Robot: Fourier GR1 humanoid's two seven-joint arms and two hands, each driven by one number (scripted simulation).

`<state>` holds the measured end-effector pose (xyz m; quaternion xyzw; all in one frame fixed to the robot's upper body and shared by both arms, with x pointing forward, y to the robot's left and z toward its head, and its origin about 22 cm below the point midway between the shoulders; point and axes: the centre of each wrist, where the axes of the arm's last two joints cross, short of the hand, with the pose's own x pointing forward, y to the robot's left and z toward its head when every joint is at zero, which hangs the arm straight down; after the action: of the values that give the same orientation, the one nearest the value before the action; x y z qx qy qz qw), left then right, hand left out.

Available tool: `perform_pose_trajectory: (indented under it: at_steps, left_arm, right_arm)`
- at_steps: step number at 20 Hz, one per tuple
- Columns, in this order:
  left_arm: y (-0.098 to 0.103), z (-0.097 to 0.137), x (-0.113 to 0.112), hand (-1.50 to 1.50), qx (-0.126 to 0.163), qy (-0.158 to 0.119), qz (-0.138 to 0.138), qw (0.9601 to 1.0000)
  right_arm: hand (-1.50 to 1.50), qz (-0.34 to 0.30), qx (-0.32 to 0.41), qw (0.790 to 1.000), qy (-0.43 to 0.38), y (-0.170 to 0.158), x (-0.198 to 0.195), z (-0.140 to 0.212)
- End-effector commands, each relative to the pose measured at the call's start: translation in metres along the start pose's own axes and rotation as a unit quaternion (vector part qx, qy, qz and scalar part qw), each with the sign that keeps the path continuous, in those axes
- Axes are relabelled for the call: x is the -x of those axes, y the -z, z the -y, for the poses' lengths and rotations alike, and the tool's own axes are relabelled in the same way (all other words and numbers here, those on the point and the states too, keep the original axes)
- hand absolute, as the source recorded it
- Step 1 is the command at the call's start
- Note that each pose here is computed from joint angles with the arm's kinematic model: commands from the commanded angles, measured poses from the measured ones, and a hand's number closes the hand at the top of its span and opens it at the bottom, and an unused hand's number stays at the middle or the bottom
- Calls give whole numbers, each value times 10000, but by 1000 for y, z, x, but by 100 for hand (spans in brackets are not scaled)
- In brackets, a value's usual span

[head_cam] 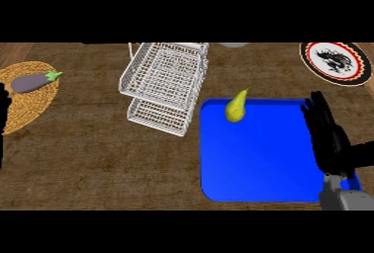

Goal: Pick the pear from the tray and place it in the tiered basket

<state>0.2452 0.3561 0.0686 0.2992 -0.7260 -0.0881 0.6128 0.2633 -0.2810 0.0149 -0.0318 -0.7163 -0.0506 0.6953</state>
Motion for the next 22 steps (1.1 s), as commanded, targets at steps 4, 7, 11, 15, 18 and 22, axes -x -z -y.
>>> perform_pose_trajectory:
  at_steps: [4, 7, 11, 15, 18, 22]
  left_arm:
    - [8, 39, -35, 0, 1070, -246, 788, 9908]
    - [-4, 46, -25, 0, 1280, -275, 624, 9894]
    - [-12, 75, -34, 0, 1853, -528, 886, 9773]
    - [-18, 90, -37, 0, 1969, -562, 927, 9744]
    - [-8, 89, -44, 0, 1791, -514, 781, 9794]
    - [-17, 78, -34, 0, 1783, -528, 722, 9799]
  right_arm:
    - [150, 2466, -1302, 9513, -1315, 33, -76, -90]
    - [150, 2449, 280, 9162, -3160, 47, -78, -18]
    - [-150, 3062, 1708, 9170, -1904, 47, -57, -116]
    - [-150, 3525, 1495, 8859, -2619, 52, -43, -179]
    - [-150, 2583, 1266, 8942, -3430, 51, -28, -183]
    - [-150, 1139, 1275, 8789, -4453, 54, 0, -163]
